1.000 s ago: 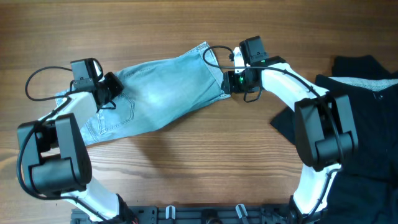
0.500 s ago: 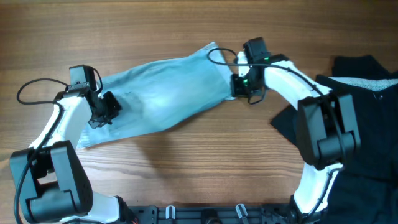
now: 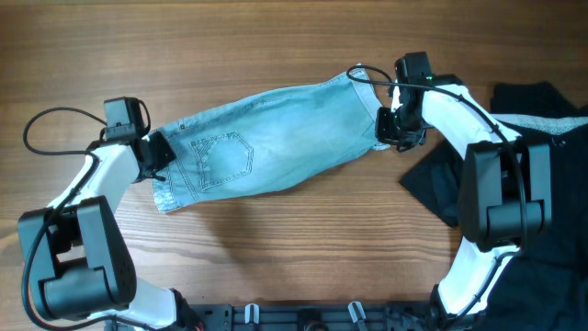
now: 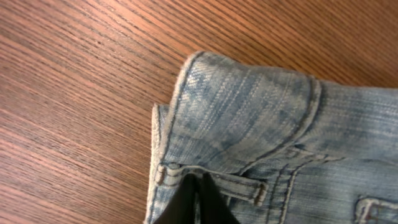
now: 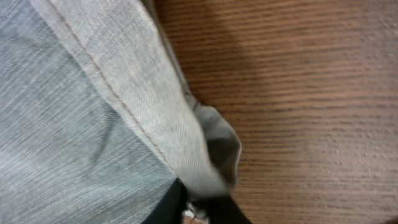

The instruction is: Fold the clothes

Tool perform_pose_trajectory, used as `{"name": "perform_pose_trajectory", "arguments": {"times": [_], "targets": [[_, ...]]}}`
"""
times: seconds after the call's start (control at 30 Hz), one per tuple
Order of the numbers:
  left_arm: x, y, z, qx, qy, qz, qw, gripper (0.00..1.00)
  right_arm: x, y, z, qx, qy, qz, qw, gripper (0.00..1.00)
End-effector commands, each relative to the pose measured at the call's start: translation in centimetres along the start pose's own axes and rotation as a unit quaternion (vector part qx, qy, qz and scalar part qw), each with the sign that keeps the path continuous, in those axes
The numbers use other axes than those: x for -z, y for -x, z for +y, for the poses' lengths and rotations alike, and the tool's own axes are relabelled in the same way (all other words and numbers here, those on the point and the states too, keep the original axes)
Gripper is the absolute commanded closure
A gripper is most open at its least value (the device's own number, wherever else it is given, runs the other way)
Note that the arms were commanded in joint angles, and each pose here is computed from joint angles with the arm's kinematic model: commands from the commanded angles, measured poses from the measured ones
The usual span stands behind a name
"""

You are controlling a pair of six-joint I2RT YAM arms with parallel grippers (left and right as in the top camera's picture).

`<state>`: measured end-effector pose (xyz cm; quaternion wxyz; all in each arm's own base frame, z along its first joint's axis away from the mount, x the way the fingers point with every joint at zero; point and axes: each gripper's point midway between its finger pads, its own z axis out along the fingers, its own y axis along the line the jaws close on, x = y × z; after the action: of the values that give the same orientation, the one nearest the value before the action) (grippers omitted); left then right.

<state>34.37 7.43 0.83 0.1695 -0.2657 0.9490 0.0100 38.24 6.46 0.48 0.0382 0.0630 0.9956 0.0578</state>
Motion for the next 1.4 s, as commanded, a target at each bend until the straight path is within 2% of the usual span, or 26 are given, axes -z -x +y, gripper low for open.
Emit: {"name": "perform_pose_trajectory", "arguments": {"times": [0.0, 0.07, 0.1, 0.13, 0.27, 0.33, 0.4, 0.43, 0.53, 0.7, 0.87, 1.03, 1.07, 1.17, 1.27, 1.37], "targets": [[-0.1, -1.4, -0.1, -0.030, -0.010, 0.031, 0.999, 0.79, 0.6, -0.2, -0.7, -0.004, -0.018, -0.004, 1.000, 0.76], [1.9, 0.0, -0.6, -0.030, -0.020, 0.013, 0.999, 0.48, 0.6, -0.5, -0.7, -0.004, -0.019, 0.002, 1.000, 0.70], [2.8, 0.4, -0.7, -0.029, -0.024, 0.005, 0.999, 0.38, 0.5, -0.7, -0.8, -0.004, -0.020, 0.005, 1.000, 0.70], [3.3, 0.6, -0.6, -0.026, -0.025, 0.001, 0.999, 0.33, 0.6, -0.7, -0.8, -0.004, -0.020, 0.005, 1.000, 0.70], [3.8, -0.3, 1.0, 0.023, -0.033, 0.030, 0.999, 0.21, 0.6, -0.8, -0.7, 0.008, -0.018, 0.009, 1.000, 0.68], [4.0, -0.6, 2.0, 0.060, -0.064, 0.053, 0.995, 0.14, 1.1, -0.8, -0.4, 0.028, -0.011, 0.005, 1.000, 0.68], [4.5, -0.3, 2.3, 0.105, -0.125, 0.064, 0.984, 0.05, 2.0, -0.5, -0.2, 0.037, -0.005, -0.008, 0.999, 0.68], [4.7, 0.0, 2.9, 0.126, -0.143, 0.064, 0.980, 0.04, 2.7, -0.3, 0.0, 0.038, -0.003, -0.017, 0.999, 0.67], [4.6, 0.2, 5.7, 0.173, -0.139, 0.061, 0.973, 0.04, 4.6, 0.1, 0.9, 0.046, 0.021, -0.040, 0.998, 0.66], [2.7, -1.2, 4.9, 0.139, -0.146, 0.085, 0.976, 0.06, 6.4, -0.9, 6.9, 0.122, 0.193, -0.038, 0.973, 0.64], [-0.8, -3.4, 2.4, 0.098, -0.160, 0.135, 0.973, 0.05, 5.2, -1.6, 8.7, 0.140, 0.202, -0.026, 0.969, 0.54], [-2.8, -5.1, 0.4, 0.073, -0.171, 0.166, 0.968, 0.09, 3.5, -1.7, 9.5, 0.118, 0.201, -0.010, 0.972, 0.53], [-3.0, -5.2, 0.1, 0.069, -0.172, 0.169, 0.968, 0.13, 3.0, -1.8, 9.4, 0.112, 0.194, -0.005, 0.974, 0.53], [-3.0, -5.7, -0.8, 0.053, -0.174, 0.174, 0.968, 0.34, 1.5, -2.5, 9.8, 0.120, 0.183, 0.012, 0.976, 0.53], [-2.8, -6.4, -1.8, 0.037, -0.175, 0.183, 0.967, 0.50, 0.2, -2.9, 9.4, 0.106, 0.149, 0.023, 0.983, 0.55], [-2.6, -7.2, -2.1, 0.032, -0.173, 0.197, 0.964, 0.81, -0.1, -2.8, 9.1, 0.096, 0.135, 0.022, 0.986, 0.55]]}}
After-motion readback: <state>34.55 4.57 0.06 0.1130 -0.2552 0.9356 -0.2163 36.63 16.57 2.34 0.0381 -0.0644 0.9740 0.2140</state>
